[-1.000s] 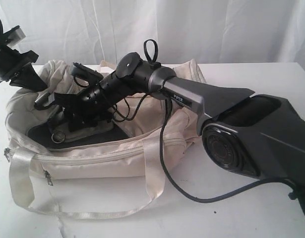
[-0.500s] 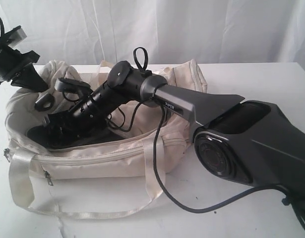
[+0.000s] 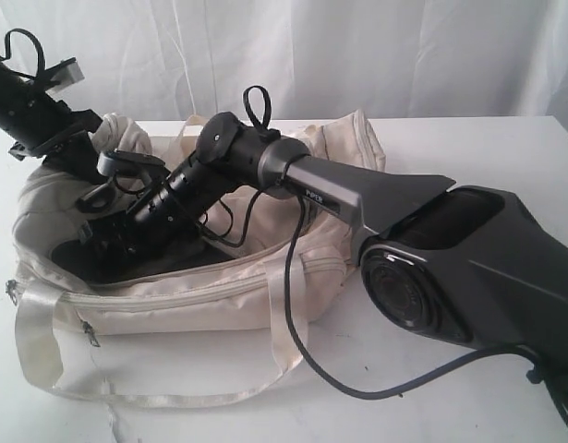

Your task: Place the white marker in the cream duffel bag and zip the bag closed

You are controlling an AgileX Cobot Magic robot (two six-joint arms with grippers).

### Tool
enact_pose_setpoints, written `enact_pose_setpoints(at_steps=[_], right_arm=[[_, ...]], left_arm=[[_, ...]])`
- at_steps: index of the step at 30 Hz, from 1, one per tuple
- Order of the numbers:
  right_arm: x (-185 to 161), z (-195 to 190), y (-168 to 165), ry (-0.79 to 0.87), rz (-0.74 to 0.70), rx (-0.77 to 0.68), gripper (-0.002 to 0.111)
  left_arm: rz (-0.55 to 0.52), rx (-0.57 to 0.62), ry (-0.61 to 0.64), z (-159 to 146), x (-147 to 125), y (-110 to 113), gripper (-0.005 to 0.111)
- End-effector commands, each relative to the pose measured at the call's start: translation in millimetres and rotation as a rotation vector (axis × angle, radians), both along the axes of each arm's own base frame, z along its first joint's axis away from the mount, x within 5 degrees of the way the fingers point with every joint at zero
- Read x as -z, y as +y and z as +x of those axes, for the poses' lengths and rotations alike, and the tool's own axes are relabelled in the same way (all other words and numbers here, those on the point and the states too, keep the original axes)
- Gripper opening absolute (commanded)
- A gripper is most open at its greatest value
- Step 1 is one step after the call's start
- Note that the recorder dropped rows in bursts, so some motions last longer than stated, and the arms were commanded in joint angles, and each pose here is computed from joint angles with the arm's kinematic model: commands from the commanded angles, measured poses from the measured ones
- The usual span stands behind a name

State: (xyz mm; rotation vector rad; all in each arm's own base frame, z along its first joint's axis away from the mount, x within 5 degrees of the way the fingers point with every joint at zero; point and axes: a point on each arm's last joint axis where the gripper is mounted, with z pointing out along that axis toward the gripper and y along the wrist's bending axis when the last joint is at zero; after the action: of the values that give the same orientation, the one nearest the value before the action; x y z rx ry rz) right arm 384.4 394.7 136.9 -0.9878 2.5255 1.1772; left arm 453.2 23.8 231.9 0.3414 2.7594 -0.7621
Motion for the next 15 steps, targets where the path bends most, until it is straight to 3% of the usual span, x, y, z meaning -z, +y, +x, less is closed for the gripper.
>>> enact_pose_setpoints(at_steps=[1, 9, 15], right_arm=[[-29.2, -0.3, -5.7, -0.033, 0.013, -0.017, 0.0], [-51.9, -5.2, -25.9, -0.055, -0.103, -0.122, 0.0], [-52.5, -6.2, -26.3, -0.05, -0.106, -0.129, 0.0]], left_arm=[[0.039, 0.03, 0.115, -10.7, 5.1, 3.7, 0.0], [0.058, 0.022, 0.125, -11.2, 6.1, 5.2, 0.0], [0.058, 0.022, 0.125, -11.2, 6.1, 5.2, 0.0]])
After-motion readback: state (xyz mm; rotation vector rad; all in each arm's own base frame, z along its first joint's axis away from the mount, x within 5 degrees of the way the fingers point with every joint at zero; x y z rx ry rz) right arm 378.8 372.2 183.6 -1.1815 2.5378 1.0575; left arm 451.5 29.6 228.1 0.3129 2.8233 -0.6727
